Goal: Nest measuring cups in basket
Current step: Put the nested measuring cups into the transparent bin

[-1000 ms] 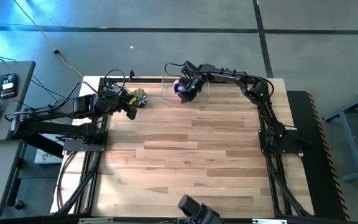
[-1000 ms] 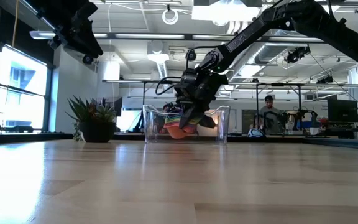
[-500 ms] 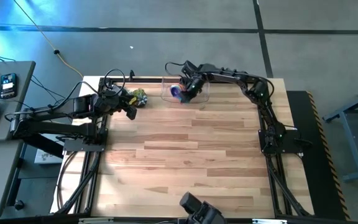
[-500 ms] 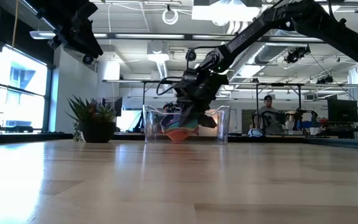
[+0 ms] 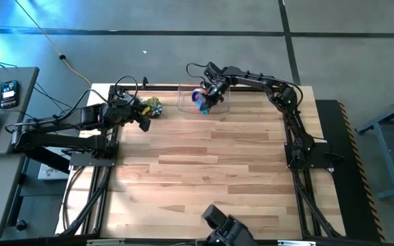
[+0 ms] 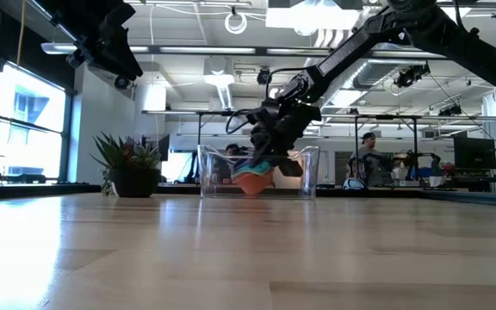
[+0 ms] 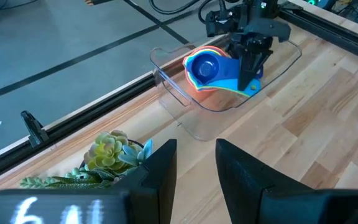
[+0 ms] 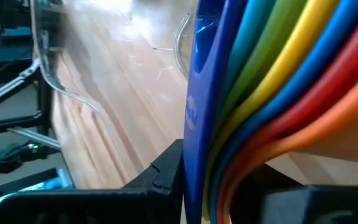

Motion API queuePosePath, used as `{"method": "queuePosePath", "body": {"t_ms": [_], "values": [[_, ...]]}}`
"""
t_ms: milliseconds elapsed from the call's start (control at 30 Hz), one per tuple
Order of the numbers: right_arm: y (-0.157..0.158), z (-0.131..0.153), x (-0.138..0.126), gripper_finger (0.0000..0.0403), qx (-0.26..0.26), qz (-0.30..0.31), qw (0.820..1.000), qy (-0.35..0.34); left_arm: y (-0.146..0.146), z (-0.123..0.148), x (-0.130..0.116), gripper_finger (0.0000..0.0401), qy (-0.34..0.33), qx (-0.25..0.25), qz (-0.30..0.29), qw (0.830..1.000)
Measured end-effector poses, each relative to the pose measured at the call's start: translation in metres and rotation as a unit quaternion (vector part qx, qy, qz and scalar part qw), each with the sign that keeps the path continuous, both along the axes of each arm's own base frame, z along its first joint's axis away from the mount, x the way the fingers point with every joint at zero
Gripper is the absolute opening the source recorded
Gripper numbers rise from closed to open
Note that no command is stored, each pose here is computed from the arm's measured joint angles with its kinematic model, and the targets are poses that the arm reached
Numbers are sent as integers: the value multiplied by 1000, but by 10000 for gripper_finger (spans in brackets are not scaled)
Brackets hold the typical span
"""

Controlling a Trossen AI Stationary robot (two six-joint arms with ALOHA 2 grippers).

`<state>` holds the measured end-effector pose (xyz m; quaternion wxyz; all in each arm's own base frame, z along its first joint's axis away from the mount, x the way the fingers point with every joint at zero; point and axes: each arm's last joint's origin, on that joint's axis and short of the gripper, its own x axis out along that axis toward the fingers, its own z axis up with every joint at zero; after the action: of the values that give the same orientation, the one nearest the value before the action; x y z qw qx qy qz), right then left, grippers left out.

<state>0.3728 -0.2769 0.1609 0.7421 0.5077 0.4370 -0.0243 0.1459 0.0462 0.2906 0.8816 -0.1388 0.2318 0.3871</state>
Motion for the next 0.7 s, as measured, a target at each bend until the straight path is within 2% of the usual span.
{"method": "queuePosePath", "body": {"t_ms": [167,500,700], "values": [[-4,1,-3,76,26,-10,1000,-6,0,0,0,104,0,0,0,1000],[-4,1,-5,145,47,-20,999,0,0,1,0,104,-7,-2,3,1000],[-11,0,-12,160,45,-36,998,16,0,1,1,104,-11,-1,2,1000]]}}
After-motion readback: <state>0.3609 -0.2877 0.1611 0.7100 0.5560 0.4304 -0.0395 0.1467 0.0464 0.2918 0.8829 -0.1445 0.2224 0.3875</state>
